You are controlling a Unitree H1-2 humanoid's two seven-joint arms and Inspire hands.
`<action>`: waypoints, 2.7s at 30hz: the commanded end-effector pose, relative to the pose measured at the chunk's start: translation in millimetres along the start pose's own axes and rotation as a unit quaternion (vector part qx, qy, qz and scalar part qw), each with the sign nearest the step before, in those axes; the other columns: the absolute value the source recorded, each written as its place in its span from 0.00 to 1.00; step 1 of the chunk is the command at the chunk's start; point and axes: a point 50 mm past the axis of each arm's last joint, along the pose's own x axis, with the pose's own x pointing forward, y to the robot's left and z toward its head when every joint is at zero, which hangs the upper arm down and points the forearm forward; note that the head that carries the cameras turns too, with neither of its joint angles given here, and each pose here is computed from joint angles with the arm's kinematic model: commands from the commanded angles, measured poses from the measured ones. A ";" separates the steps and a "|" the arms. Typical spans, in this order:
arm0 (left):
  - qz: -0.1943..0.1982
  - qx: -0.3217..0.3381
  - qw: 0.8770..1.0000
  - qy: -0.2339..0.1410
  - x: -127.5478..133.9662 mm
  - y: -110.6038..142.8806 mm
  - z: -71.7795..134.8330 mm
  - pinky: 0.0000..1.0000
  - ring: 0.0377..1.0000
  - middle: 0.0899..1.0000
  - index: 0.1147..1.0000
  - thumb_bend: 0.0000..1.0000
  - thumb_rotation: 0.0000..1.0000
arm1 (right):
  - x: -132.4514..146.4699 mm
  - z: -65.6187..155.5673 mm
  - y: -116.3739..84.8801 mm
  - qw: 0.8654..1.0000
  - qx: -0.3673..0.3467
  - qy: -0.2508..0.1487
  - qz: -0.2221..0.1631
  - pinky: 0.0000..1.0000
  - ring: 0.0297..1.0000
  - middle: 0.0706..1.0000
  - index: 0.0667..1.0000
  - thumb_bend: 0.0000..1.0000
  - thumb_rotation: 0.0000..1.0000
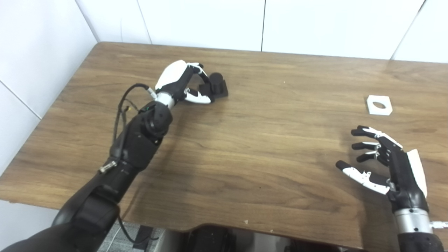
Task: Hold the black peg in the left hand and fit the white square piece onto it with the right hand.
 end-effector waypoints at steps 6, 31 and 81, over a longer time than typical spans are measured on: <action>-0.088 0.003 0.994 -0.072 -10.2 -7.3 13.4 0.90 0.96 0.88 0.42 0.52 0.08 | 6.6 12.1 -1.2 0.999 0.008 -0.042 -0.012 0.48 0.62 0.80 0.65 0.56 0.10; -0.155 -0.012 0.962 -0.225 -39.8 -66.2 76.8 0.85 0.97 0.91 0.43 0.52 0.08 | 3.6 13.7 -2.5 0.998 -0.002 -0.055 -0.026 0.47 0.62 0.79 0.66 0.55 0.12; -0.197 -0.065 0.945 -0.253 -82.2 -103.4 43.7 0.78 0.92 0.86 0.42 0.52 0.05 | 130.0 87.4 -97.6 0.965 -0.188 -0.138 -0.121 0.49 0.64 0.75 0.71 0.57 0.25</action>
